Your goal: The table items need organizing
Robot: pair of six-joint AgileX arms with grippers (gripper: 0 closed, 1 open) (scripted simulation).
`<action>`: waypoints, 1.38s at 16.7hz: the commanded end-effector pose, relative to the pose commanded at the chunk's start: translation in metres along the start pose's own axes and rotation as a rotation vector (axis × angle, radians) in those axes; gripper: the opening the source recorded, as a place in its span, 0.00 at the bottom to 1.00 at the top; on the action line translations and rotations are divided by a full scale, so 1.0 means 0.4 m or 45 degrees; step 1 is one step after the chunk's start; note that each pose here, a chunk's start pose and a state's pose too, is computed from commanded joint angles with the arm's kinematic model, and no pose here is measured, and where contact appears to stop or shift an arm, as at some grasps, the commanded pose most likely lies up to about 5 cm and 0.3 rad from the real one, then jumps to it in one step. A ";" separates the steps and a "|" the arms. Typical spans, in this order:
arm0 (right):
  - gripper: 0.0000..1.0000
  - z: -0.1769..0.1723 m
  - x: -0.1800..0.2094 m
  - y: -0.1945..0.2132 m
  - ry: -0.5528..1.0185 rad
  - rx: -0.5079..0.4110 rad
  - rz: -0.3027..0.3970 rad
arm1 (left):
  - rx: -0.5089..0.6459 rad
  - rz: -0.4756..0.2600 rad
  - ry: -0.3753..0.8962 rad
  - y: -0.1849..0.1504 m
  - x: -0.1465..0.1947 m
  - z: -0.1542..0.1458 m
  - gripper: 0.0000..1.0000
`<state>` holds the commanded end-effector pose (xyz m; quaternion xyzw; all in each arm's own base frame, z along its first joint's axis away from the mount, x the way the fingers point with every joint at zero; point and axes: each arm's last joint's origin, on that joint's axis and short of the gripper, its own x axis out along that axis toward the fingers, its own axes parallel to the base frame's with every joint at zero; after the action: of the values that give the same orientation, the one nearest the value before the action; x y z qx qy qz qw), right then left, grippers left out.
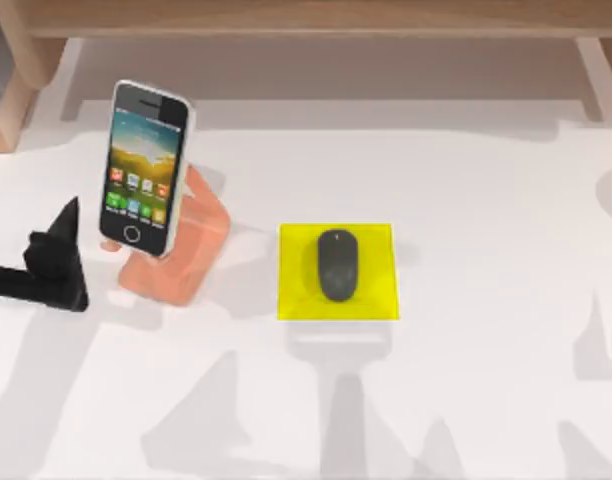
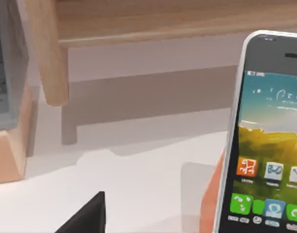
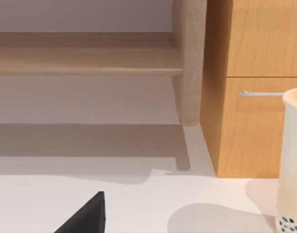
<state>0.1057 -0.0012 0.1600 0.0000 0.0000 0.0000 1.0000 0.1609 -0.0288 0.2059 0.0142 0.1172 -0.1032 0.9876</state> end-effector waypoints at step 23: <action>1.00 -0.021 0.027 -0.019 0.117 0.007 -0.036 | -0.036 0.264 -0.300 0.038 -0.118 -0.147 1.00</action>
<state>0.1164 -0.0089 0.1514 0.0029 0.0458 -0.0142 0.9988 0.1057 -0.0012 0.1600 0.0000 0.0000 0.0000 1.0000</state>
